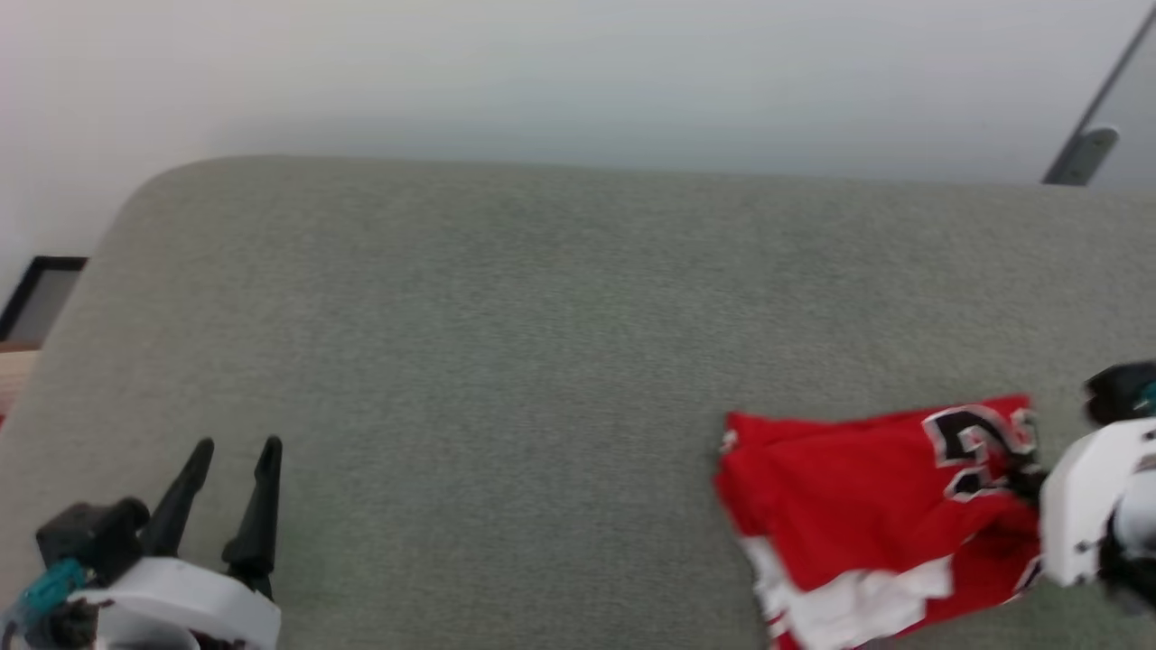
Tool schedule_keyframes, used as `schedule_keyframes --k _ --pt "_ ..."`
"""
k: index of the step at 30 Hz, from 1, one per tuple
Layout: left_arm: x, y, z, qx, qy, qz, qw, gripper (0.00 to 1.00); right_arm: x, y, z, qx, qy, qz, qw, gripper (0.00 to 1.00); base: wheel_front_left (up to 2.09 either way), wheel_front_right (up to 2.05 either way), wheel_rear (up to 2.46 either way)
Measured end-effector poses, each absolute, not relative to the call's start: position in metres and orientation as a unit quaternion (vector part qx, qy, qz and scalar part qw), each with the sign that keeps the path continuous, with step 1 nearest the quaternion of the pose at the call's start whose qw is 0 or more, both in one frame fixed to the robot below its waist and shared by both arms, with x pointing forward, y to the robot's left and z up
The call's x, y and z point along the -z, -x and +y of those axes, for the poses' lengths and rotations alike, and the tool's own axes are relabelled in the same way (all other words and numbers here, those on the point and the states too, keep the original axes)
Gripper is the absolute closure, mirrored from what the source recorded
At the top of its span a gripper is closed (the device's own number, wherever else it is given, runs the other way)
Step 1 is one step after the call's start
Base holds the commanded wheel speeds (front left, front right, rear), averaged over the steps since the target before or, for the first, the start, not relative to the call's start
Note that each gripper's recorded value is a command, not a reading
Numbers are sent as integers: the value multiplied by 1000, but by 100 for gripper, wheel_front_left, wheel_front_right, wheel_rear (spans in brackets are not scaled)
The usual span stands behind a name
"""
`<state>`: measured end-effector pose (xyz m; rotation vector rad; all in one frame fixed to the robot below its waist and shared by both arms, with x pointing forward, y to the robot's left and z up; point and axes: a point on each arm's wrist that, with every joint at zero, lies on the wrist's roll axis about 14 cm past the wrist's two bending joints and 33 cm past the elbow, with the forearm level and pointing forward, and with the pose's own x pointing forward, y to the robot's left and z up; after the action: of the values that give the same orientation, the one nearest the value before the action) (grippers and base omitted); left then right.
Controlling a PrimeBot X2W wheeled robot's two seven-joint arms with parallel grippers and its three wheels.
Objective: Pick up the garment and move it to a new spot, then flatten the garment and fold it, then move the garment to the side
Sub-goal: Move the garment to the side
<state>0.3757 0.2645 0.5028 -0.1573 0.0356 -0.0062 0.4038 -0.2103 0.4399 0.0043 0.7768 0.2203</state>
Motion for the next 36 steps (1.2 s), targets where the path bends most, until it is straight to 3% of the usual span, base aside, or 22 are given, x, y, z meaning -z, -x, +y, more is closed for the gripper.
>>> schedule_keyframes --k 17,28,36 --pt "-502 -460 160 170 75 18 982 0 -504 -421 -364 69 87 304 946 100 0 0 0" --pt "-482 -498 90 264 79 36 961 0 -510 -423 -434 147 153 297 931 100 0 0 0" --pt "-462 -511 73 286 83 56 953 0 -500 -419 -470 186 197 311 911 100 0 0 0"
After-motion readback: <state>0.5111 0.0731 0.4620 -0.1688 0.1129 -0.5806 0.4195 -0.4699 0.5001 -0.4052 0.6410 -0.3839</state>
